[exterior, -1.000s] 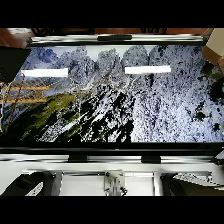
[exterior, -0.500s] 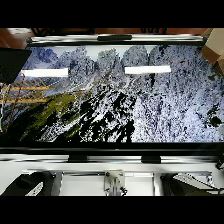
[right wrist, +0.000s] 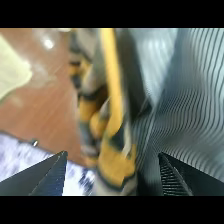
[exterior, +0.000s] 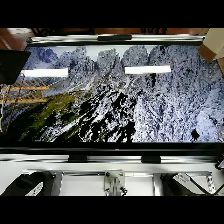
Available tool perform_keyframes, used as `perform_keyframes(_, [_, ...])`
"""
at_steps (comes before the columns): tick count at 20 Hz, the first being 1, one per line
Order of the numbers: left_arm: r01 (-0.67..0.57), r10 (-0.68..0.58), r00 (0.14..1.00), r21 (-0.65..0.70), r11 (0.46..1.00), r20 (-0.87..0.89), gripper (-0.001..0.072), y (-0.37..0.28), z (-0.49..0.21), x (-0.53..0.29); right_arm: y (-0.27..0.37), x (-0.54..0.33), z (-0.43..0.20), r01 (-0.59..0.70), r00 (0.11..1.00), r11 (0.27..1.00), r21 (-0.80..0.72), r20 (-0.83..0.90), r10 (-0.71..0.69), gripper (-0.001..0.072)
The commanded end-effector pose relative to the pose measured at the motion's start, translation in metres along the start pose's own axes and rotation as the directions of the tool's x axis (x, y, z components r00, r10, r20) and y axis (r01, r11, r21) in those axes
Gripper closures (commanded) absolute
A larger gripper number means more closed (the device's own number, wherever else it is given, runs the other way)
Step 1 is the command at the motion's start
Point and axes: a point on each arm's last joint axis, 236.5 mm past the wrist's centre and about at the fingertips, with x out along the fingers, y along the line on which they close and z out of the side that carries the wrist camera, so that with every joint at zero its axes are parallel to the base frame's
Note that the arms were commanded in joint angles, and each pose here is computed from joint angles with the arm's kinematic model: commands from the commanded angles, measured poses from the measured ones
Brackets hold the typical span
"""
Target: Fold the shirts.
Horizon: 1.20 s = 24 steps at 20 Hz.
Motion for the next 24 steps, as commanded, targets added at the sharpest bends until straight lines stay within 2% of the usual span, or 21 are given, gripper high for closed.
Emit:
perform_keyframes(1, [-0.004, 0.004, 1.0, 0.068, 0.998, -0.007, 0.011, 0.002, -0.002, 0.003, 0.024, -0.023, -0.049, -0.097, 0.974, 0.995, -0.004, -0.207, 0.094, 0.0035])
perform_keyframes(4, [-0.006, 0.013, 0.998, 0.128, 0.992, -0.057, 0.0112, 0.008, -0.013, 0.02, 0.066, -0.034, -0.113, -0.293, 0.845, 0.955, 0.043, -0.456, 0.28, 0.0043])
perform_keyframes(6, [-0.004, 0.021, 0.989, 0.116, 0.993, -0.146, 0.0112, 0.015, -0.035, 0.039, 0.089, -0.042, -0.157, -0.375, 0.732, 0.927, 0.032, -0.603, 0.317, 0.0044])
perform_keyframes(8, [-0.014, 0.045, 0.958, 0.109, 0.994, -0.284, 0.0117, 0.027, -0.07, 0.063, 0.133, -0.053, -0.203, -0.5, 0.601, 0.866, -0.007, -0.723, 0.341, 0.0044])
perform_keyframes(10, [-0.071, 0.122, 0.865, 0.122, 0.99, -0.486, 0.0352, 0.057, -0.125, 0.083, 0.198, -0.068, -0.25, -0.617, 0.495, 0.786, -0.028, -0.79, 0.361, 0.0044])
perform_keyframes(11, [-0.141, 0.177, 0.781, 0.108, 0.984, -0.599, 0.0361, 0.076, -0.157, 0.087, 0.232, -0.077, -0.272, -0.665, 0.47, 0.746, -0.047, -0.802, 0.369, 0.0044])
perform_keyframes(12, [-0.234, 0.24, 0.645, 0.111, 0.966, -0.725, 0.0345, 0.098, -0.195, 0.08, 0.264, -0.089, -0.295, -0.709, 0.457, 0.7, -0.081, -0.809, 0.369, 0.0044])
perform_keyframes(14, [-0.345, 0.306, 0.352, 0.181, 0.921, -0.884, -0.0013, 0.127, -0.25, 0.053, 0.323, -0.124, -0.338, -0.811, 0.415, 0.567, -0.144, -0.825, 0.384, 0.0043])
perform_keyframes(15, [-0.348, 0.315, 0.263, 0.215, 0.912, -0.912, -0.0013, 0.132, -0.263, 0.044, 0.342, -0.142, -0.359, -0.85, 0.363, 0.508, -0.137, -0.852, 0.377, 0.0041])
perform_keyframes(16, [-0.352, 0.334, 0.253, 0.235, 0.906, -0.908, -0.0013, 0.136, -0.265, 0.046, 0.348, -0.153, -0.378, -0.868, 0.314, 0.481, -0.121, -0.885, 0.344, 0.0041])
perform_keyframes(17, [-0.362, 0.356, 0.281, 0.245, 0.9, -0.891, -0.0013, 0.137, -0.26, 0.051, 0.345, -0.16, -0.397, -0.876, 0.267, 0.469, -0.111, -0.922, 0.28, 0.0042])
perform_keyframes(19, [-0.386, 0.389, 0.365, 0.243, 0.89, -0.846, -0.0013, 0.134, -0.247, 0.064, 0.33, -0.163, -0.421, -0.889, 0.232, 0.435, -0.145, -0.96, 0.154, 0.0042])
perform_keyframes(20, [-0.374, 0.388, 0.39, 0.242, 0.895, -0.835, -0.0013, 0.13, -0.245, 0.07, 0.328, -0.163, -0.425, -0.894, 0.225, 0.421, -0.15, -0.965, 0.132, 0.0042])
perform_keyframes(24, [-0.344, 0.37, 0.393, 0.239, 0.908, -0.842, -0.0013, 0.119, -0.25, 0.076, 0.33, -0.164, -0.426, -0.897, 0.214, 0.421, -0.137, -0.967, 0.141, 0.0042])
